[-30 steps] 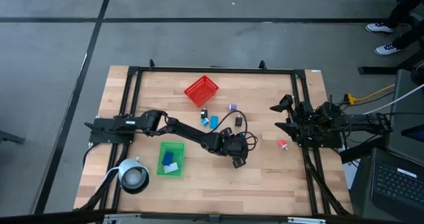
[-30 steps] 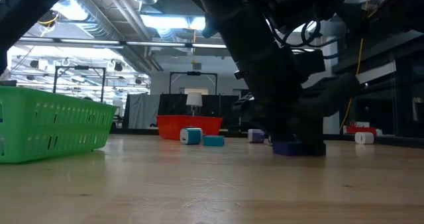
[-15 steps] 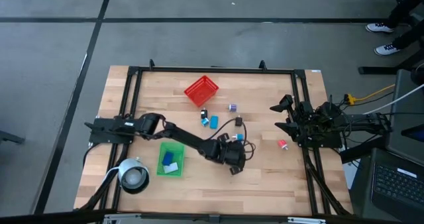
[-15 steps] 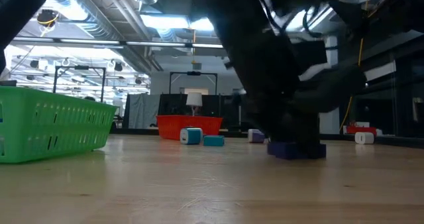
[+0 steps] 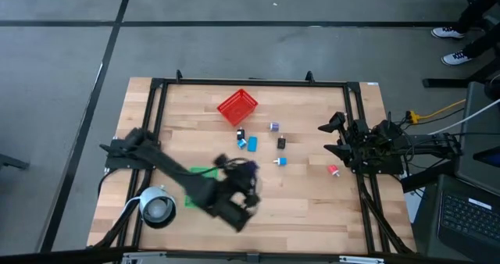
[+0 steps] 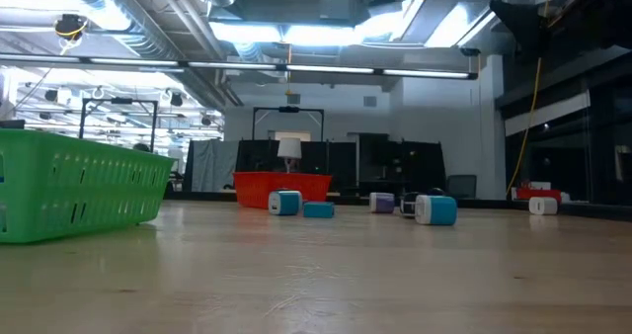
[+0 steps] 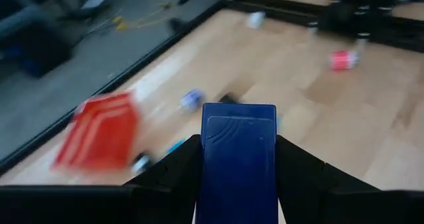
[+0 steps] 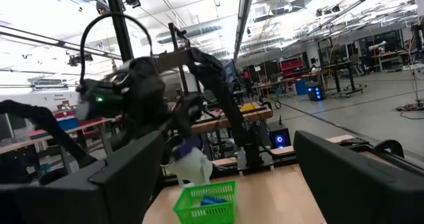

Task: Pick & Place Office items
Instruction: Put the blue digital clock into the green bin

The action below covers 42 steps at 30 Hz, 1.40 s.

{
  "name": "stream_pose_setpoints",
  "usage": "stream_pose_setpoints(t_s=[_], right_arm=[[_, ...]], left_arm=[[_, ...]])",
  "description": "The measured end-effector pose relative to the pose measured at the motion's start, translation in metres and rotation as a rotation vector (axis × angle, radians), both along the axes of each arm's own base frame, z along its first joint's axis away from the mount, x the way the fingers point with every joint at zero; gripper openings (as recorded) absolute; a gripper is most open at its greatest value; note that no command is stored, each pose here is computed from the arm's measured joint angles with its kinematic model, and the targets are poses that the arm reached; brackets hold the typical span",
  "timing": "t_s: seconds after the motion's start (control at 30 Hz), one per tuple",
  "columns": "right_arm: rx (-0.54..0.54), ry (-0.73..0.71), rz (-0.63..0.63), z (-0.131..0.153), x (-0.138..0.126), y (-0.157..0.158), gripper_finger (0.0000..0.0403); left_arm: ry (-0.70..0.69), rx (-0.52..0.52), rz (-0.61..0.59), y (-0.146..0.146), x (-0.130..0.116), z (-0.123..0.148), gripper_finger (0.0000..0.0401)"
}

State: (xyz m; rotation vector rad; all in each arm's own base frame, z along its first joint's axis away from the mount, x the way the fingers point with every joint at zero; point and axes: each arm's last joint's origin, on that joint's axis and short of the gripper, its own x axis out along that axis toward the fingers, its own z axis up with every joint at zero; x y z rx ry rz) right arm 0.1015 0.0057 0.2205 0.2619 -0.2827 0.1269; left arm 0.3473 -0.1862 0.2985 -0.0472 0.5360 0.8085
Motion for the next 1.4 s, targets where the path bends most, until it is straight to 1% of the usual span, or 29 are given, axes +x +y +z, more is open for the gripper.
stream_pose_setpoints(t_s=[0.03, 0.13, 0.17, 0.23, 0.3, 0.33, 0.37, 0.43, 0.6, 0.73, 0.83, 0.93, 1.1, 1.4], right_arm=[[0.007, 0.002, 0.002, 0.000, 0.000, 0.000, 0.0345], [0.012, 0.003, 0.004, 0.000, 0.000, 0.000, 0.0345], [0.012, 0.003, 0.003, 0.000, 0.000, 0.000, 0.0345], [0.012, 0.005, 0.004, 0.000, 0.000, 0.000, 0.0345], [0.012, 0.006, 0.003, 0.000, 0.000, 0.000, 0.0345], [0.012, 0.008, 0.003, -0.001, 0.000, 0.000, 0.0345], [0.012, 0.008, 0.003, -0.001, 0.000, 0.000, 0.0345], [0.013, 0.008, 0.003, -0.001, 0.000, 0.000, 0.0345], [0.015, 0.008, 0.003, -0.001, 0.000, 0.000, 0.0345], [0.015, 0.008, 0.003, -0.001, 0.000, 0.000, 0.0345], [0.013, 0.008, 0.000, -0.001, 0.000, 0.000, 0.0345], [0.013, 0.008, -0.001, -0.001, 0.000, 0.000, 0.0345], [0.013, 0.008, 0.000, -0.001, 0.000, 0.000, 0.0345], [0.012, 0.008, -0.001, -0.001, 0.000, 0.000, 0.0345]], left_arm=[[0.005, -0.017, 0.030, -0.001, -0.013, 0.003, 0.0152], [0.048, -0.122, 0.130, -0.008, -0.048, 0.008, 0.0152], [0.058, -0.179, 0.155, -0.012, -0.054, 0.007, 0.0152], [0.110, -0.273, 0.158, -0.020, -0.061, -0.002, 0.0152], [0.158, -0.370, 0.222, -0.026, -0.067, -0.011, 0.0152], [0.178, -0.402, 0.262, -0.027, -0.069, -0.016, 0.0152], [0.214, -0.413, 0.279, -0.029, -0.073, -0.023, 0.0152], [0.270, -0.426, 0.319, -0.032, -0.079, -0.040, 0.0152], [0.330, -0.435, 0.398, -0.034, -0.096, -0.072, 0.0152], [0.315, -0.452, 0.410, -0.037, -0.106, -0.101, 0.0152], [0.294, -0.464, 0.399, -0.037, -0.109, -0.115, 0.0152], [0.277, -0.451, 0.404, -0.034, -0.109, -0.120, 0.0152], [0.253, -0.403, 0.397, -0.026, -0.105, -0.117, 0.0152], [0.278, -0.410, 0.368, -0.012, -0.086, -0.118, 0.0152]])
